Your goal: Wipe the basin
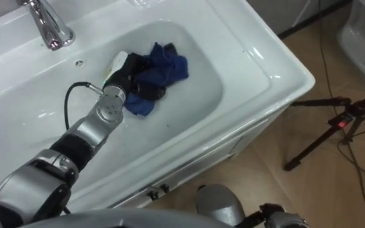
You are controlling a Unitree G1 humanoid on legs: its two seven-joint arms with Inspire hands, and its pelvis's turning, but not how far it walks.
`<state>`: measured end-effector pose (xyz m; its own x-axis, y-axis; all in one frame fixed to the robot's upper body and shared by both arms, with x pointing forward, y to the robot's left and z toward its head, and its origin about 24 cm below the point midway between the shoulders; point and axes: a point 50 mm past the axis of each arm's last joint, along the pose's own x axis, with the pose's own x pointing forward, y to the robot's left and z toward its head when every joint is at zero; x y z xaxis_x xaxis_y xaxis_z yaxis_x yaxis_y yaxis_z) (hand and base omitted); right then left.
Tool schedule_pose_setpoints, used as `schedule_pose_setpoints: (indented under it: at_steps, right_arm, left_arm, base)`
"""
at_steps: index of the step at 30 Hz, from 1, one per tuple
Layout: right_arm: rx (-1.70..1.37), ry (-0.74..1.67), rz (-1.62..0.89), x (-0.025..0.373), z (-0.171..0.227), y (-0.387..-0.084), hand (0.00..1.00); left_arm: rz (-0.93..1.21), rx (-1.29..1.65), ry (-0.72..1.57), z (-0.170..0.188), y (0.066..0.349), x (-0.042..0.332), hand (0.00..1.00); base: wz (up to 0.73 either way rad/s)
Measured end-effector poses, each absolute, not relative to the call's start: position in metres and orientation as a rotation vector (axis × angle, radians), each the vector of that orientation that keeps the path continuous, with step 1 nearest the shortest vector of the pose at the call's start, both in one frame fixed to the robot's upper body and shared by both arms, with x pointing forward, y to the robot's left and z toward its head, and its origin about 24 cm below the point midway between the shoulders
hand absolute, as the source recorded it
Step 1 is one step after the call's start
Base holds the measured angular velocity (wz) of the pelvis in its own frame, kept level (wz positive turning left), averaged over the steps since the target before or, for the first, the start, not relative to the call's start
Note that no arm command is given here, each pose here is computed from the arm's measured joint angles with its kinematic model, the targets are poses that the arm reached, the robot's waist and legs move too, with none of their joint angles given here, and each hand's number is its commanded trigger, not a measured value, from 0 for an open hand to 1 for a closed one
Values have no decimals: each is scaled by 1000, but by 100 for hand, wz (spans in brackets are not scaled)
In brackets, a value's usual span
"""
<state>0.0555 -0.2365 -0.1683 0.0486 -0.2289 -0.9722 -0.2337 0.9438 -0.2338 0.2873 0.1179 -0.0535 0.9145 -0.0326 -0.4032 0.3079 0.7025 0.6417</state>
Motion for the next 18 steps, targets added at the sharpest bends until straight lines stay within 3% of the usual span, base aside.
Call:
schedule_pose_setpoints:
  at_steps: [7, 10, 13, 18]
  right_arm:
    - [-396, 1602, 6, 42, -169, -240, 0]
    - [-400, 1612, -22, 40, -168, -245, 0]
    - [-404, 1613, -64, 38, -167, -249, 0]
    - [-419, 1584, -109, 43, -164, -257, 0]
  left_arm:
    - [-113, 749, 463, -71, 144, 267, 100]
    - [18, 752, 517, -80, 177, 252, 100]
    - [109, 948, 511, -83, 218, 234, 100]
    - [265, 1074, 522, -88, 248, 204, 100]
  base:
    - [-6]
    - [5]
    - [15]
    - [5]
